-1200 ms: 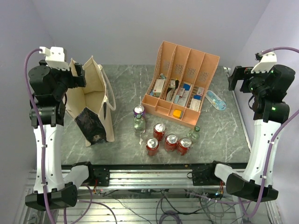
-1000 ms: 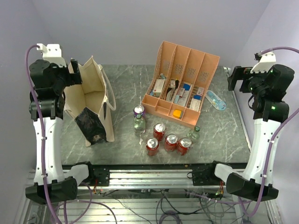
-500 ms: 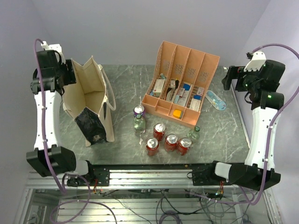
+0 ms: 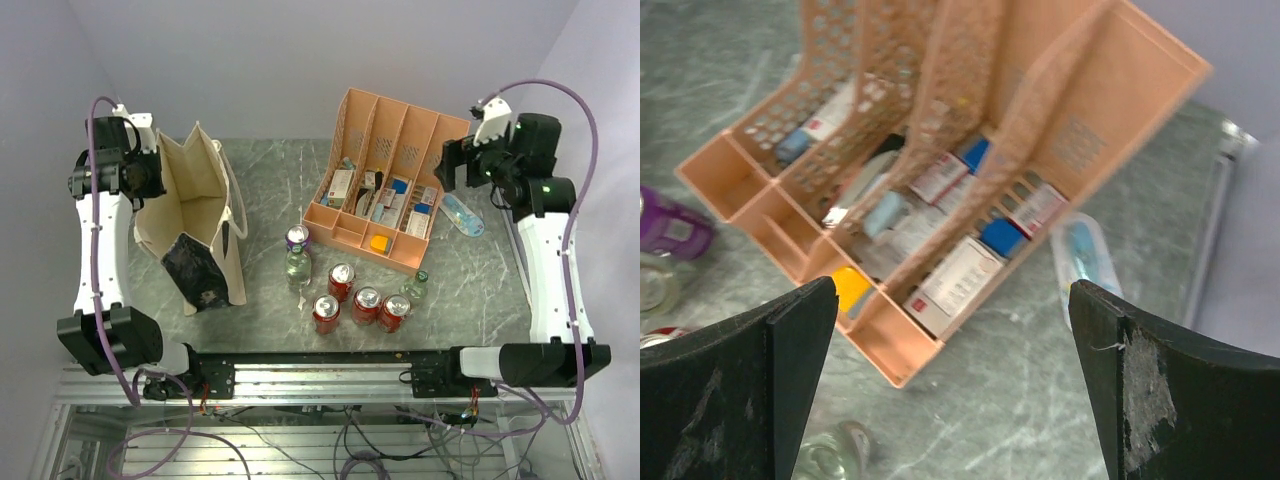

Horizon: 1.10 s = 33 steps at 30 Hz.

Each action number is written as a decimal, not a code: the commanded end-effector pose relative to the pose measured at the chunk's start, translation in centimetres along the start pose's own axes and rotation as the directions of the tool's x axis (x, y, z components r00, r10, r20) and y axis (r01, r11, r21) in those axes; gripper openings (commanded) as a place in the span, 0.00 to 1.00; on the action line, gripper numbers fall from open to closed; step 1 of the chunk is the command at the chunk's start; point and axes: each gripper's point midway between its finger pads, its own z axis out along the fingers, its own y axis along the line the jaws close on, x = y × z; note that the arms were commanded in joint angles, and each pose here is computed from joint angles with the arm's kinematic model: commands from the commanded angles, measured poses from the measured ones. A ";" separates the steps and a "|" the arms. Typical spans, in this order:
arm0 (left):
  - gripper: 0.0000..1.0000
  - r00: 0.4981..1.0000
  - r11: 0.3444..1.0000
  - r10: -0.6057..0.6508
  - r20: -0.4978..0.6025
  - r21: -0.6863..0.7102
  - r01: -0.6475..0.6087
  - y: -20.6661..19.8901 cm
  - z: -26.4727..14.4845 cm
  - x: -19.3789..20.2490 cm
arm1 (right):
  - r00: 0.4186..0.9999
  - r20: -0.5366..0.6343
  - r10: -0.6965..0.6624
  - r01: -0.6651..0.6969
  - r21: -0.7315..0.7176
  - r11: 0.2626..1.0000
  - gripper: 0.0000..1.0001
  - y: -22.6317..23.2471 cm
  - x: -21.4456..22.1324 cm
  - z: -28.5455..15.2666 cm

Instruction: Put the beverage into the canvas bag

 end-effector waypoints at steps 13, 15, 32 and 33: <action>0.07 0.979 0.876 -0.015 -0.205 0.470 0.112 -9.4 -5.4 9.1 | 0.967 0.025 -0.254 0.193 -0.725 0.661 0.97 25.4 2.3 4.3; 0.08 0.979 0.873 -0.018 -0.203 0.474 0.114 -9.6 -5.7 9.3 | 0.946 0.049 -0.320 0.240 -0.771 0.589 0.94 28.4 3.5 4.1; 0.75 0.998 0.897 -0.026 -0.062 0.440 0.051 -8.7 -7.0 6.2 | 0.845 0.114 -0.523 0.357 -0.848 0.392 0.87 36.7 9.2 7.2; 0.77 0.998 0.900 -0.027 -0.056 0.434 0.048 -8.5 -7.1 6.0 | 0.840 0.116 -0.529 0.362 -0.847 0.390 0.86 36.9 9.4 7.4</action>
